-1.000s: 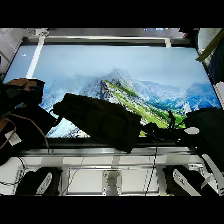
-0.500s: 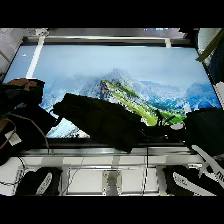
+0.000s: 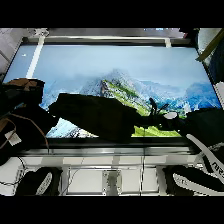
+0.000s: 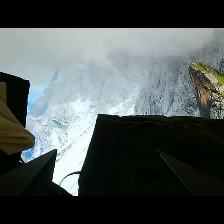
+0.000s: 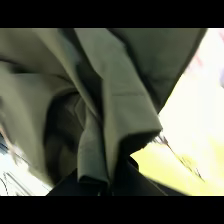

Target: Fold the clothes and pants, and hang the long-sleeved shirts on hangers.

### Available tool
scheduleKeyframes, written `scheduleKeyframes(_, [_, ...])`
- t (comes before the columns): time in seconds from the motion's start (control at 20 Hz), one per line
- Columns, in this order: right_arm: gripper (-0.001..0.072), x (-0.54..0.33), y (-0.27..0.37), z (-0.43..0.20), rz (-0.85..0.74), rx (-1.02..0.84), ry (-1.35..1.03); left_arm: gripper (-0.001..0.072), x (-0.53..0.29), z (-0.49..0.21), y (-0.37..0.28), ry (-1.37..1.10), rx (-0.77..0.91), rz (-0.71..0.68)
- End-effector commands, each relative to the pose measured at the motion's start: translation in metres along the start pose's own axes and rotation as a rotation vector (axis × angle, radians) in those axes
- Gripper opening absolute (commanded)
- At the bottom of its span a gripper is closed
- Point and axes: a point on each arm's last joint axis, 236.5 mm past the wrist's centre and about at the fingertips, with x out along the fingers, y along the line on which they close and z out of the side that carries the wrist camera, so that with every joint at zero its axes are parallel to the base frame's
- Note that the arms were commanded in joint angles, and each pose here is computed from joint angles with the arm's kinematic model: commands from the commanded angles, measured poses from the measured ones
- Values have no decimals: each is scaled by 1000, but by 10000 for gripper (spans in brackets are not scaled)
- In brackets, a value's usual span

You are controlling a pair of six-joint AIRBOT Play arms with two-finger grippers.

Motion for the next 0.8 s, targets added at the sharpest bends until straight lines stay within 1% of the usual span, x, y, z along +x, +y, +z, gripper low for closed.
scheduleKeyframes(0.0, [8,-52,32,64,19,-136,-143,695,-1,1,0,-3,0,1])
scheduleKeyframes(0.15, [8,-138,29,126,-55,-172,-309,695,-1,1,0,-3,0,0])
scheduleKeyframes(0.25, [8,-207,7,150,-163,-159,-403,695,-1,1,0,-3,0,1])
scheduleKeyframes(0.35, [8,-277,-22,158,-284,-115,-493,695,-1,1,0,-3,0,0])
scheduleKeyframes(0.5, [8,-379,-72,144,-464,7,-647,695,-1,1,0,-3,-4,0])
scheduleKeyframes(0.6, [7,-447,-110,121,-589,138,-775,695,-1,1,0,-3,-34,0])
scheduleKeyframes(0.7, [7,-496,-143,92,-641,316,-904,695,-1,1,0,-3,-37,0])
scheduleKeyframes(0.75, [8,-512,-157,73,-667,391,-931,695,-1,1,0,-3,-37,0])
